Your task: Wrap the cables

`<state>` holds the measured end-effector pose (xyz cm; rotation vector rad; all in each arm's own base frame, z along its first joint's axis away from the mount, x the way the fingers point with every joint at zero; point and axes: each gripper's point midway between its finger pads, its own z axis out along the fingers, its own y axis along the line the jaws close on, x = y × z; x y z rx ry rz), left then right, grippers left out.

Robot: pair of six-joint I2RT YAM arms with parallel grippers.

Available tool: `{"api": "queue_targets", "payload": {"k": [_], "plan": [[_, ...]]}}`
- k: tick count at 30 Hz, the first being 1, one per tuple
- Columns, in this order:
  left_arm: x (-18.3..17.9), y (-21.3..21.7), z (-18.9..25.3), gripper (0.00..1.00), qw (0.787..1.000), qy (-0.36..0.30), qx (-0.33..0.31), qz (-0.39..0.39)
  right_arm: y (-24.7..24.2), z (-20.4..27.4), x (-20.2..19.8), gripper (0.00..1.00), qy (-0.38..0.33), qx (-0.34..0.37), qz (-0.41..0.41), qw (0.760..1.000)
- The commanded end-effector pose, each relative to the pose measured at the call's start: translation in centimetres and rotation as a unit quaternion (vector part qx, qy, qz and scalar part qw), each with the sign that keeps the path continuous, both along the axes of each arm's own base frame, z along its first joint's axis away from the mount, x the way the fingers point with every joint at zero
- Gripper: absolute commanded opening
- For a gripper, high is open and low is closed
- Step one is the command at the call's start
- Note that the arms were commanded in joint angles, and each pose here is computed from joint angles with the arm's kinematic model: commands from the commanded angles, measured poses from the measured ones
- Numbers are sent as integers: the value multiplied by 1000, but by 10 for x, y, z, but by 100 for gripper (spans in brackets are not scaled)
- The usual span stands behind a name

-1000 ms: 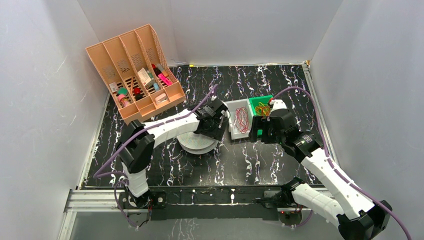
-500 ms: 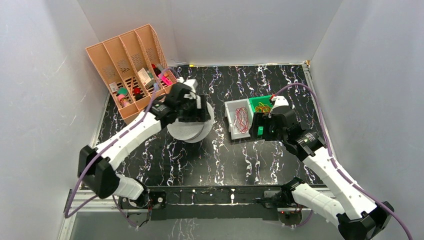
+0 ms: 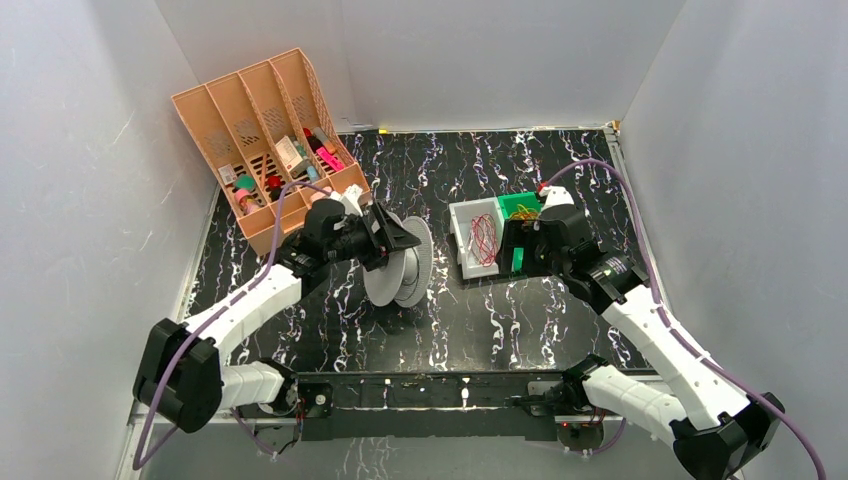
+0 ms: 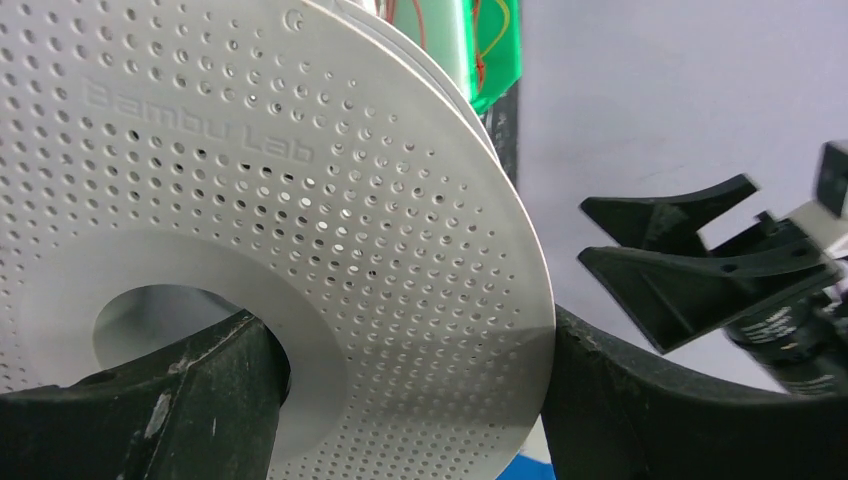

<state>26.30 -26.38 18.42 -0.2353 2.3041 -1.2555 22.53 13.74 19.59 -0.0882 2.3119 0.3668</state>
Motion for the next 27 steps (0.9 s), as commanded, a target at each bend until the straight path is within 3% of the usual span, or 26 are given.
{"api": "queue_targets", "payload": {"k": [1, 14, 27], "plan": [[3, -19, 56, 0, 988, -39, -149, -26, 5, 23, 8, 98, -29, 16, 3, 999], [8, -17, 47, 0, 968, -30, -245, -51, 0, 16, 10, 98, -30, 1, -5, 1000], [6, -8, 24, 0, 964, -6, -235, -123, 2, 10, 11, 98, -25, 1, -3, 1000]]}}
